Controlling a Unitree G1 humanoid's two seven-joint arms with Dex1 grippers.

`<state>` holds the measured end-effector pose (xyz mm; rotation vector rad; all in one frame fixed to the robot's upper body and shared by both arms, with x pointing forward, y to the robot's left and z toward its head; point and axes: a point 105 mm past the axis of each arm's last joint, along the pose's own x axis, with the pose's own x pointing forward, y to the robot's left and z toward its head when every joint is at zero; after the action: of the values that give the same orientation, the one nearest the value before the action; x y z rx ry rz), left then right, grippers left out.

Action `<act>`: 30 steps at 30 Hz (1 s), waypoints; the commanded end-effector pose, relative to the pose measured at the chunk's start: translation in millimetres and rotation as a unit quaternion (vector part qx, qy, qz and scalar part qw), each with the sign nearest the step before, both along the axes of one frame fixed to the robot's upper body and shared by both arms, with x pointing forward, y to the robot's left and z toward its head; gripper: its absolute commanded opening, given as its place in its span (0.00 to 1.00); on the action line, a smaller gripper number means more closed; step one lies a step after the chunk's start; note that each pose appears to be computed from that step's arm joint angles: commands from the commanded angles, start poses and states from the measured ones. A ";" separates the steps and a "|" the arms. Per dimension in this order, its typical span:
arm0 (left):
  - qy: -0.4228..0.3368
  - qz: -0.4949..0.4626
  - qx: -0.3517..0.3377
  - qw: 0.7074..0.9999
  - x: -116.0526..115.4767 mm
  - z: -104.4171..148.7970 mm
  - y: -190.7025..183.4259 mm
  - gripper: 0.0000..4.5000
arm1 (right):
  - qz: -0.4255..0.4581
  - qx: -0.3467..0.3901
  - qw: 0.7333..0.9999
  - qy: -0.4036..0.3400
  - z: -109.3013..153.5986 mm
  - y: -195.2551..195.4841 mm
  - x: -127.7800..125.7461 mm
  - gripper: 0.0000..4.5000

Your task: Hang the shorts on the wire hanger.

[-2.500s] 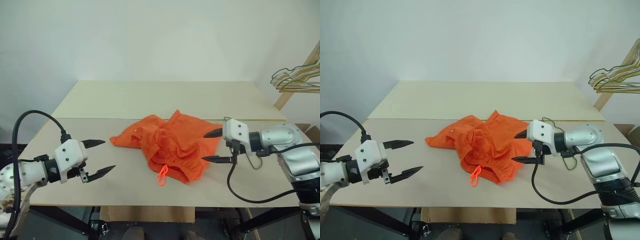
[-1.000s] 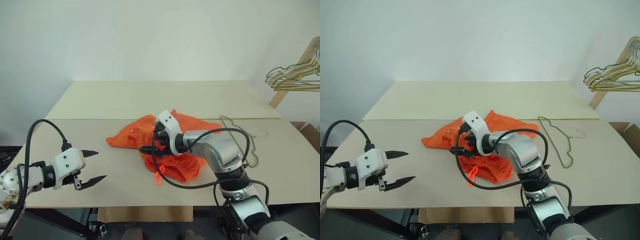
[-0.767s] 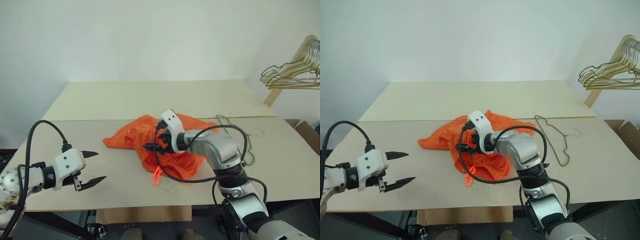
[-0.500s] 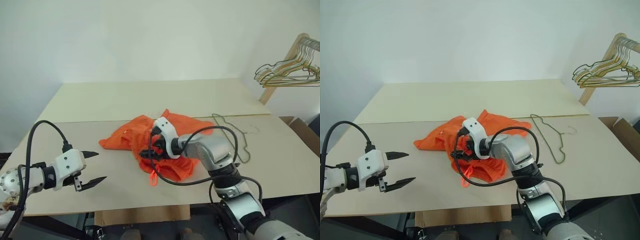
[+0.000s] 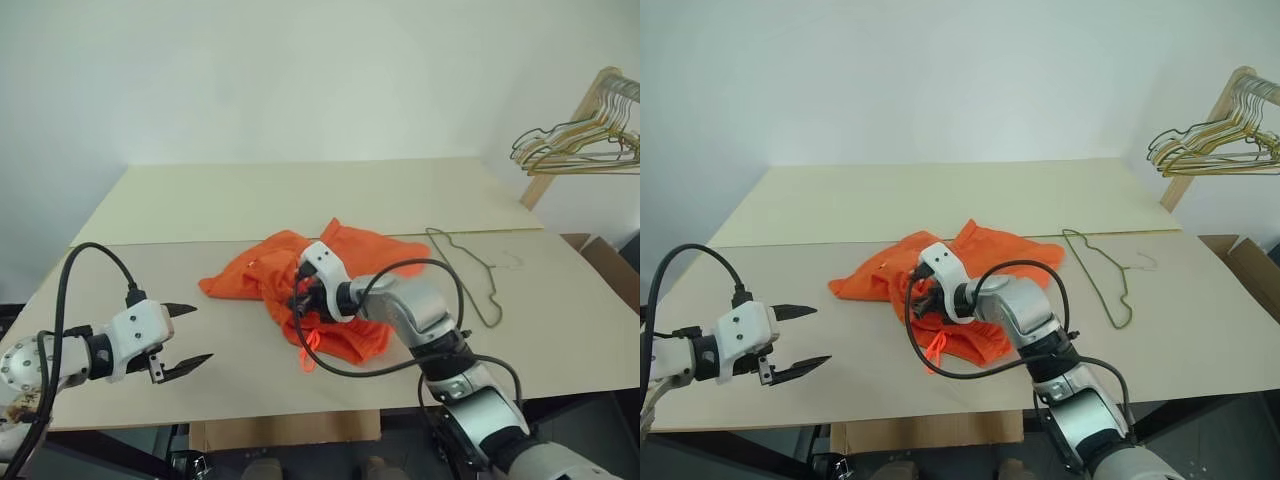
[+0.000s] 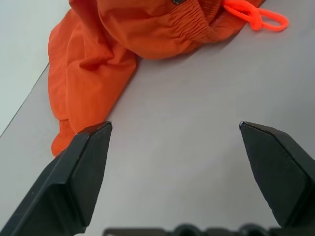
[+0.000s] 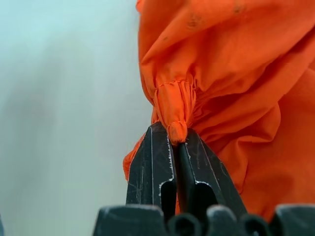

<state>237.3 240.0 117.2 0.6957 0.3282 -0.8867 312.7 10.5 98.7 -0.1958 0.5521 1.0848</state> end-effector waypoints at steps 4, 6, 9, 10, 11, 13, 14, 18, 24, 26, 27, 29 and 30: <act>-0.010 -0.009 0.027 1.000 5.8 2.8 1.5 1.00 | 0.174 -0.070 0.969 -0.164 17.1 -26.6 -44.5 0.00; -0.005 -0.011 0.030 0.999 6.8 -0.2 2.4 1.00 | 0.241 -0.133 0.935 -0.222 11.4 -48.2 -56.9 0.00; 0.005 -0.018 0.040 0.999 8.0 -6.0 3.0 1.00 | 0.317 -0.234 0.874 -0.283 0.0 -82.3 -63.1 0.00; 0.010 -0.023 0.040 0.999 8.2 -8.3 2.4 1.00 | 0.341 -0.266 0.850 -0.300 -2.6 -95.3 -63.9 0.00; 0.013 -0.027 0.037 0.999 8.6 -10.3 1.1 1.00 | 0.352 -0.288 0.834 -0.312 -3.1 -104.9 -63.0 0.00; 0.019 -0.036 0.030 0.999 9.1 -14.6 -1.8 1.00 | 0.355 -0.314 0.814 -0.335 -1.2 -116.8 -58.4 0.00; 0.026 -0.044 0.030 0.998 8.3 -17.7 -3.3 1.00 | 0.355 -0.325 0.807 -0.342 -0.3 -122.0 -56.1 0.00; 0.052 -0.081 0.034 0.995 5.0 -31.6 -9.6 1.00 | 0.369 -0.371 0.759 -0.389 1.1 -142.8 -49.1 0.00; 0.077 -0.116 0.043 0.989 10.2 -53.5 -13.3 1.00 | 0.364 -0.348 0.757 -0.417 3.5 -144.8 -47.8 0.00; 0.069 -0.115 0.063 0.989 18.4 -60.1 -9.7 1.00 | 0.355 -0.338 0.765 -0.418 4.3 -141.3 -47.8 0.00; 0.058 -0.113 0.065 0.990 24.4 -60.7 -9.3 1.00 | 0.353 -0.338 0.766 -0.418 4.1 -139.9 -47.5 0.00; 0.038 -0.105 0.058 0.992 37.1 -58.8 -10.2 1.00 | 0.350 -0.335 0.769 -0.417 3.0 -137.8 -48.1 0.00; 0.030 -0.104 0.059 0.992 42.9 -57.9 -9.9 1.00 | 0.348 -0.334 0.770 -0.417 2.8 -136.9 -48.7 0.00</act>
<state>272.9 227.6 58.9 0.7906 0.3816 -1.1160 259.5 -126.7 87.2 -1.5319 0.0297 1.3640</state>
